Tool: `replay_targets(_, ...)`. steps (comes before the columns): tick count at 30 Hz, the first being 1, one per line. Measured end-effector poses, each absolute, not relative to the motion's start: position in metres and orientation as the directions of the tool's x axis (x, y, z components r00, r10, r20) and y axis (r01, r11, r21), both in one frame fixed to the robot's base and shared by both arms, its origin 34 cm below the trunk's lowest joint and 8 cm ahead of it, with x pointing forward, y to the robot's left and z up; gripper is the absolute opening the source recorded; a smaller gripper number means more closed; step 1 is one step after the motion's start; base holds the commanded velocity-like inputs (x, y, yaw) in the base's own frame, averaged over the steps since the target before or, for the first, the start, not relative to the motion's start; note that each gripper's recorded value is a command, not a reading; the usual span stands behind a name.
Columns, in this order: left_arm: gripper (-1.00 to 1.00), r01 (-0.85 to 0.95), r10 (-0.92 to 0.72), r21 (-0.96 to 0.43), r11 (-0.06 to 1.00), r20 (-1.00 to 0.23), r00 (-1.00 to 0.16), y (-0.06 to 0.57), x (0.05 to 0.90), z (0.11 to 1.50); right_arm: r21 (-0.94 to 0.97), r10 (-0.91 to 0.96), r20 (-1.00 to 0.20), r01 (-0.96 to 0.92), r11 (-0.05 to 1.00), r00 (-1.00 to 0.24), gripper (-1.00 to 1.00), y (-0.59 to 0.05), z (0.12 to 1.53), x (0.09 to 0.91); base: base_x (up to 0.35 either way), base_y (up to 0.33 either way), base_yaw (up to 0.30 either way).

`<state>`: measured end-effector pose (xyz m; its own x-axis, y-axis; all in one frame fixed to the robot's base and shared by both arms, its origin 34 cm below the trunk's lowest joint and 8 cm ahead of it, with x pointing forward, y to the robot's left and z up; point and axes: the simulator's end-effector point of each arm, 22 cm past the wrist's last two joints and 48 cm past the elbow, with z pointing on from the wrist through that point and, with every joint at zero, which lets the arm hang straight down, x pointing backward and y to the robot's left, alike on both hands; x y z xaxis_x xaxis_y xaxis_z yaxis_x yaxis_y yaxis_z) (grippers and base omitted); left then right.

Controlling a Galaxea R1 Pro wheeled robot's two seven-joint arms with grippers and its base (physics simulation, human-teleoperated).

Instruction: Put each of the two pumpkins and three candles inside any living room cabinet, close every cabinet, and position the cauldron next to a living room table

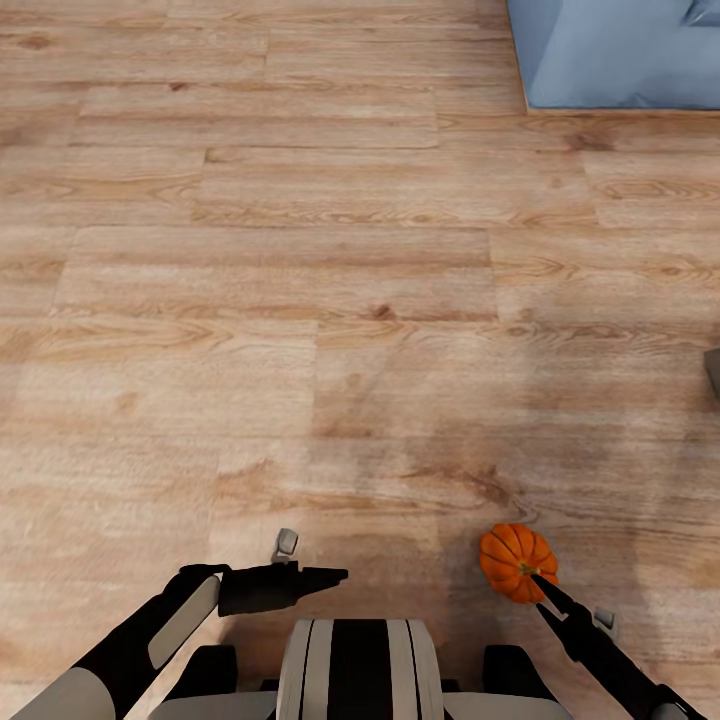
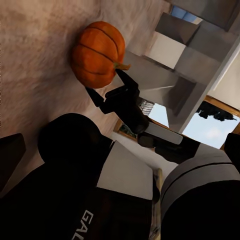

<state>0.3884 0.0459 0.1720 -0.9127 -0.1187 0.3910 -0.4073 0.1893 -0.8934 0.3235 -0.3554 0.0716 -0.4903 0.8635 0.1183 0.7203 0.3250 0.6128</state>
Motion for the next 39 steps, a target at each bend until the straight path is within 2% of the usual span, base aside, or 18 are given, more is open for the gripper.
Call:
replay_targets(20, 1.0, -0.407, -0.118, -0.893, 0.193, 0.391, -0.913, 0.0463, 0.3877, 0.1712, 0.642, 0.866, 0.121, 0.704, 0.304, -0.484, 1.0, -0.3538, 0.0772, 0.3303, 0.081, 0.036, 0.0)
replay_targets(21, 1.0, -0.408, -0.118, -0.892, 0.193, 0.391, -0.913, 0.0464, 0.3876, 0.1711, 0.644, 0.866, 0.122, 0.702, 0.303, -0.485, -1.0, -0.3532, 0.0776, 0.3307, 0.072, 0.003, 0.0)
replay_targets(39, 1.0, -0.404, -0.118, -0.894, 0.192, 0.388, -0.914, 0.0463, 0.3891, 0.1727, 0.644, 0.864, 0.12, 0.701, 0.307, -0.489, -1.0, -0.3539, 0.0783, 0.3316, 0.007, 0.0, 0.0)
